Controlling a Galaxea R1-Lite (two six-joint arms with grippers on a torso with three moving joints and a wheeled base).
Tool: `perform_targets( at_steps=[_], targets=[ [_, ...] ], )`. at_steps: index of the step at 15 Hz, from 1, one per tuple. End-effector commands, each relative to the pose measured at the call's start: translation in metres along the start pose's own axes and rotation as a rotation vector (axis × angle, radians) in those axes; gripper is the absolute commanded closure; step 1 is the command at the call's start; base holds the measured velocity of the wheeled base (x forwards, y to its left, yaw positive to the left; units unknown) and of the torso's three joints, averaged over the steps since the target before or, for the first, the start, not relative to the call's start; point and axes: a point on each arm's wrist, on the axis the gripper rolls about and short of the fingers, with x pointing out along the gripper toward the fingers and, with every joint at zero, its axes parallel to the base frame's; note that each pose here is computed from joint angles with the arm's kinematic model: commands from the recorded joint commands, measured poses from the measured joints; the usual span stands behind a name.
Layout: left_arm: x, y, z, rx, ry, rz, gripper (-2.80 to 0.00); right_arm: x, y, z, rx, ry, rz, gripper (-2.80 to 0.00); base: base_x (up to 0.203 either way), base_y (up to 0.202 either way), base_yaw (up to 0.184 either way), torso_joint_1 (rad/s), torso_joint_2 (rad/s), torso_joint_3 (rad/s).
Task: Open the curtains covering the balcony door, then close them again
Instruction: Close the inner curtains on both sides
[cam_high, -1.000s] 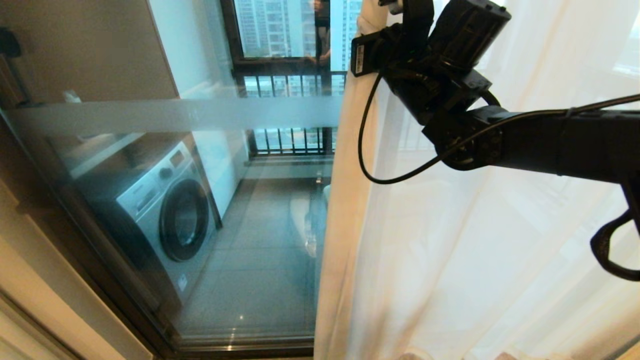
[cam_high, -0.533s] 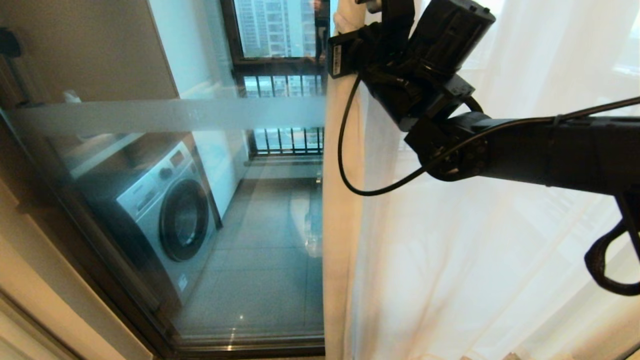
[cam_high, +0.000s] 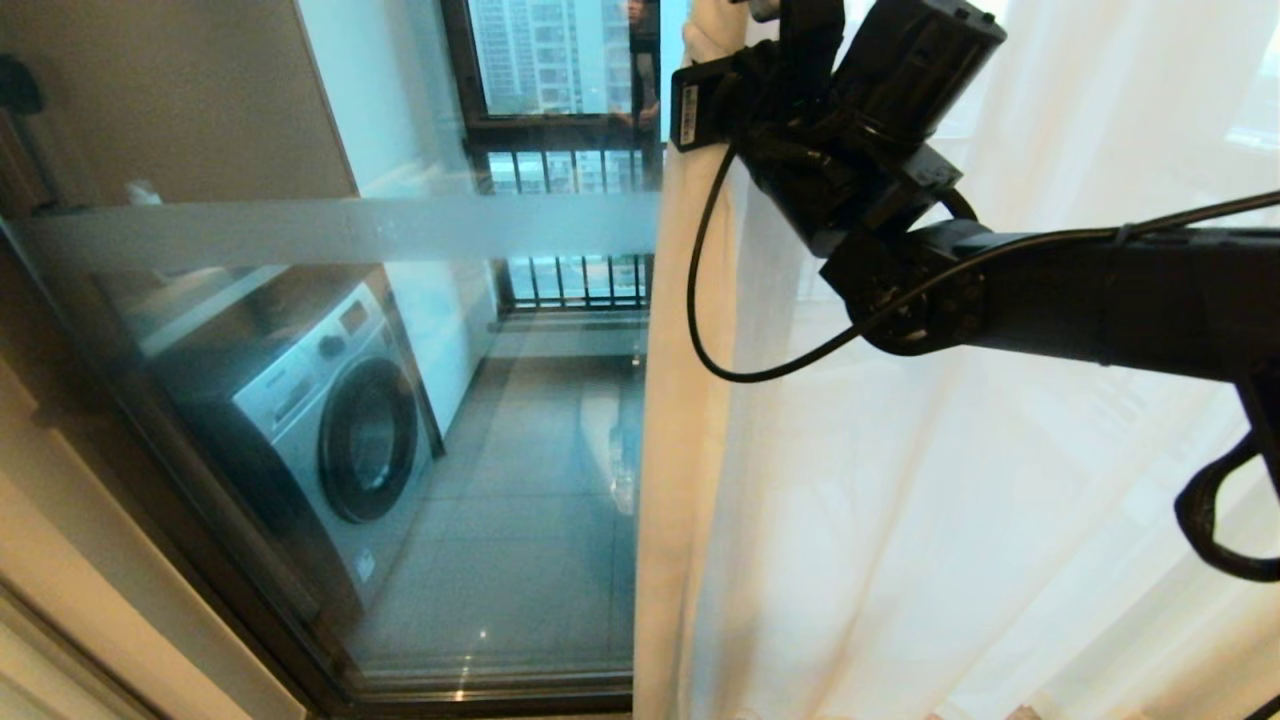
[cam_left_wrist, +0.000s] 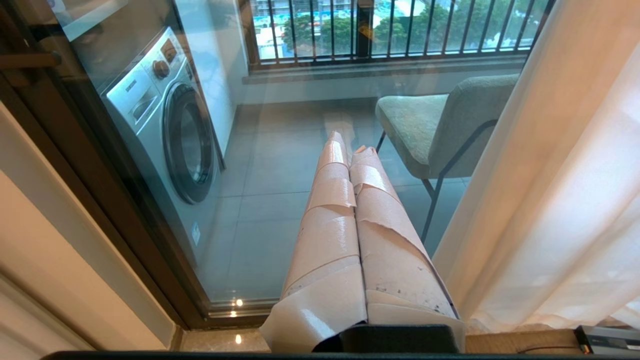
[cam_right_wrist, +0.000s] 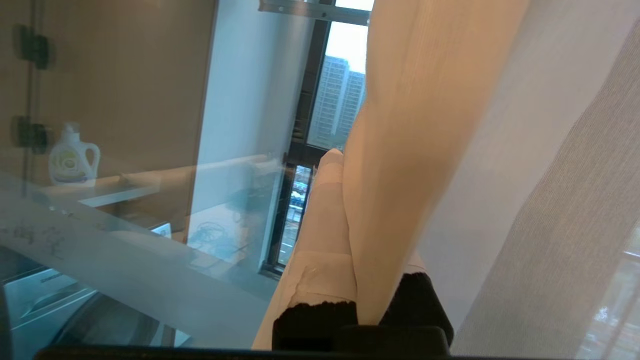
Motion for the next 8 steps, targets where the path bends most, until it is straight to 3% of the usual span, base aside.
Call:
perform_targets(
  at_steps=[1, 2, 8],
  targets=[
    [0.0, 0.0, 0.0, 0.001, -0.001, 0.0, 0.0, 0.0, -0.005, 0.006, -0.003, -0.015, -0.014, 0.0, 0.0, 0.0, 0.0, 0.0, 0.0, 0.0],
    [0.0, 0.0, 0.0, 0.0, -0.001, 0.0, 0.0, 0.0, -0.006, 0.007, -0.002, -0.019, -0.013, -2.8, 0.0, 0.0, 0.0, 0.0, 0.0, 0.0],
    [0.0, 0.0, 0.0, 0.001, -0.001, 0.0, 0.0, -0.003, -0.014, 0.023, -0.002, -0.032, -0.021, -2.8, 0.0, 0.0, 0.0, 0.0, 0.0, 0.0]
  ],
)
